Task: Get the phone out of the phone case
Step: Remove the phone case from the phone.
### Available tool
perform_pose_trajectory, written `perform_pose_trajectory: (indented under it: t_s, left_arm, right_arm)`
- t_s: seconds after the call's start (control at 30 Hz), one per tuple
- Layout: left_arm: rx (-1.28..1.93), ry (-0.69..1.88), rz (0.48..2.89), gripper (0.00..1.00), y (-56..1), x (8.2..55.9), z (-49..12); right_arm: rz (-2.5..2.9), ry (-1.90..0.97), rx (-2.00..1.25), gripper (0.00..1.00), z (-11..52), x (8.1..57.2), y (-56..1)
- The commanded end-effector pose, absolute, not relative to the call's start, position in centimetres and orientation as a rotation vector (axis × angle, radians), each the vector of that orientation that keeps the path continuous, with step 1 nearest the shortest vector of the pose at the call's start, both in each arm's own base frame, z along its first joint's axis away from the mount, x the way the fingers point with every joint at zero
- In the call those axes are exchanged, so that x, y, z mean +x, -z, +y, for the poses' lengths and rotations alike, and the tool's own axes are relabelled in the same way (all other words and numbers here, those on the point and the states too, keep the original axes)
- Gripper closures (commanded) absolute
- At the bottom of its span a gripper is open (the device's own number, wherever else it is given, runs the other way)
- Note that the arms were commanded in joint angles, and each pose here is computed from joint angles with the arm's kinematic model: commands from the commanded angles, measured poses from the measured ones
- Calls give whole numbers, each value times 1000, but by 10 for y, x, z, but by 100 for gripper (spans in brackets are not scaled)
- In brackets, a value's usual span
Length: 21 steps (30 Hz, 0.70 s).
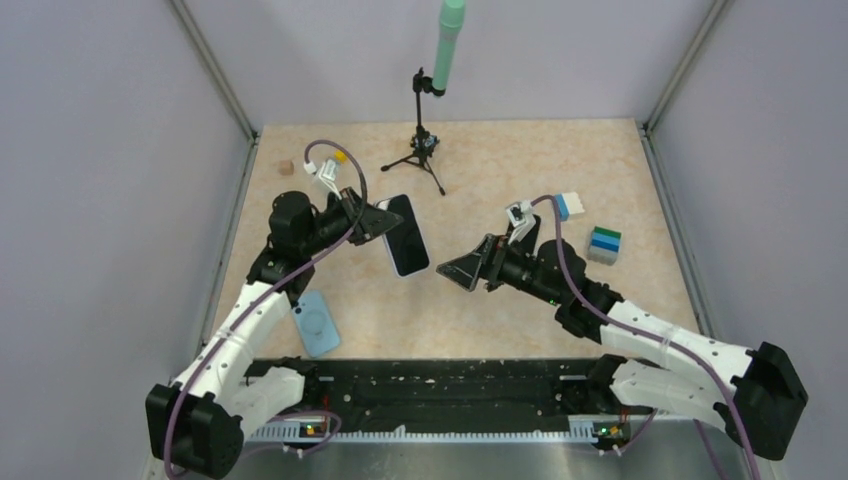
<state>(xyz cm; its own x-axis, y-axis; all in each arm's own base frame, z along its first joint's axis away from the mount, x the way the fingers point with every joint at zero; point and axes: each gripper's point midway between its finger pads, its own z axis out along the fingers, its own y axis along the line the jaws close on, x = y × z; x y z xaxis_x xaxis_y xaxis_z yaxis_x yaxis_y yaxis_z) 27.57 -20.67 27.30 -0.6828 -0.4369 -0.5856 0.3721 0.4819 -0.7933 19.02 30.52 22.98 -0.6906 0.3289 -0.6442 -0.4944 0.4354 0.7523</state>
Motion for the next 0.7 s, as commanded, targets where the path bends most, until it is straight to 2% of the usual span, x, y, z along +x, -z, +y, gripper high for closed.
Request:
perform_pose_trajectory:
  t_s: [0.0,0.07,0.13,0.3,0.43,0.5,0.67]
  left_arm:
    - [106,1405,1675,100,-348,262,-215]
    - [122,1425,1654,100,-359,258,-216]
    - [129,1436,1645,100,-368,257,-217]
    - [120,1483,1646,100,-377,253,-219]
    - [86,1523,1656,100,-378,254,-221]
    - [78,1544,1655,100,-380,255,-222]
    - [88,1583,1639,100,-387,256,-226]
  right_arm:
    - [1756,-1413,-151,13,306,191,-266]
    - [1732,-1436,-184,21,309,188,-274]
    - [1721,-1444,-198,24,310,187,-277]
    - [1686,-1491,-241,22,316,182,-283]
    - [1665,-1533,-301,24,328,182,-291]
    - [1648,-1564,-312,29,332,185,-296]
    - [1584,-1736,-257,49,335,194,-312]
